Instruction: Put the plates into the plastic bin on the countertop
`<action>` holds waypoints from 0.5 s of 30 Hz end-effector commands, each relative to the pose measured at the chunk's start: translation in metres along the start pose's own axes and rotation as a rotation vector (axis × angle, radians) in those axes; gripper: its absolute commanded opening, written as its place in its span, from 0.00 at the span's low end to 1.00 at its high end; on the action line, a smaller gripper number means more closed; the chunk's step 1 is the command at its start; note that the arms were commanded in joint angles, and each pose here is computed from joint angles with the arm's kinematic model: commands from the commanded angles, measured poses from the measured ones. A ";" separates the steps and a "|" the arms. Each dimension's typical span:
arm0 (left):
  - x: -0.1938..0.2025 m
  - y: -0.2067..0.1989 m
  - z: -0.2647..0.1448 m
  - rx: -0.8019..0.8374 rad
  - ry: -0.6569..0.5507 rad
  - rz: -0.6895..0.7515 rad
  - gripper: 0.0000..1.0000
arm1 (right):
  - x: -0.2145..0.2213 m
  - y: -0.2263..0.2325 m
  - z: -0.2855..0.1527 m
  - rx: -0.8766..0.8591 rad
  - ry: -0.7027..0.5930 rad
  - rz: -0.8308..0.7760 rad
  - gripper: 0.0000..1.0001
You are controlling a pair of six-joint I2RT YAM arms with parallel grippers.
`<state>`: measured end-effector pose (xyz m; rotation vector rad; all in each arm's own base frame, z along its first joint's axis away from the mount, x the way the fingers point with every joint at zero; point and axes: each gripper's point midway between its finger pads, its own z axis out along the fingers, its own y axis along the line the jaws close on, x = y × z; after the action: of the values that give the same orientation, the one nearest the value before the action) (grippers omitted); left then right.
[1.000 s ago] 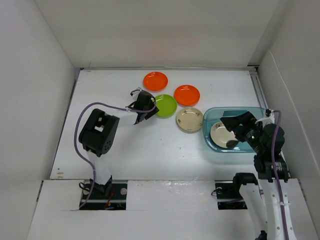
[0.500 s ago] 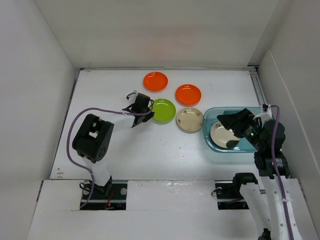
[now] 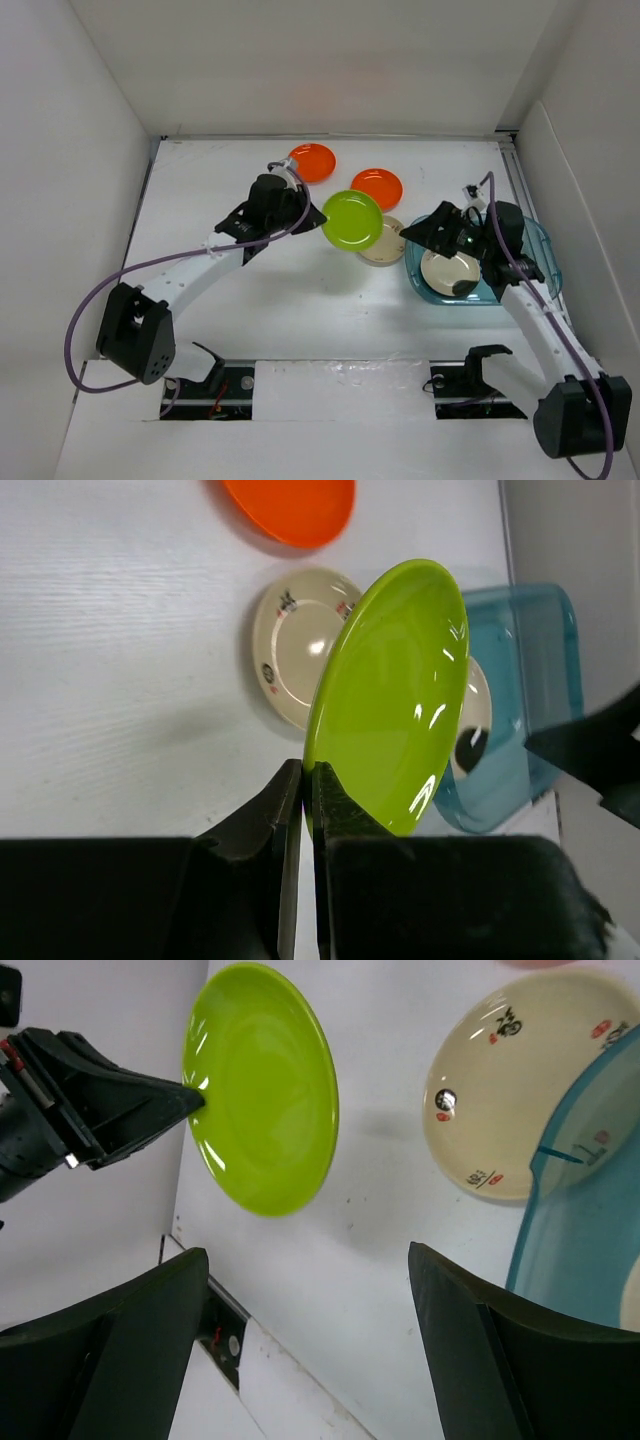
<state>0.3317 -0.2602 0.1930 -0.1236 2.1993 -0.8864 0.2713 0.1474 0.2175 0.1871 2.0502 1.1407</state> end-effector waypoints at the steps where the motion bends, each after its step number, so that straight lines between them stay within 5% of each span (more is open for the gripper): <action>1: 0.015 -0.040 -0.017 0.229 0.100 0.076 0.00 | -0.022 0.040 0.010 -0.125 -0.046 -0.147 0.86; 5: 0.020 -0.071 -0.033 0.412 0.133 0.105 0.00 | -0.009 0.028 0.038 -0.091 0.015 -0.123 0.82; 9: 0.027 -0.083 -0.041 0.496 0.174 0.104 0.00 | -0.002 0.026 0.052 -0.081 0.040 -0.121 0.67; 12: 0.029 -0.084 -0.042 0.505 0.183 0.106 0.00 | -0.006 0.034 0.050 -0.095 0.017 -0.120 0.18; 13: 0.029 -0.074 -0.035 0.450 0.178 0.088 0.04 | -0.009 0.036 0.049 -0.091 0.001 -0.110 0.00; 15: 0.024 -0.064 -0.028 0.378 0.149 0.074 0.54 | -0.019 0.032 0.045 -0.045 -0.067 -0.089 0.00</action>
<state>0.2874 -0.2952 0.2061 0.1792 2.1990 -1.2421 0.2878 0.1953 0.2018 0.0819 2.1077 1.1817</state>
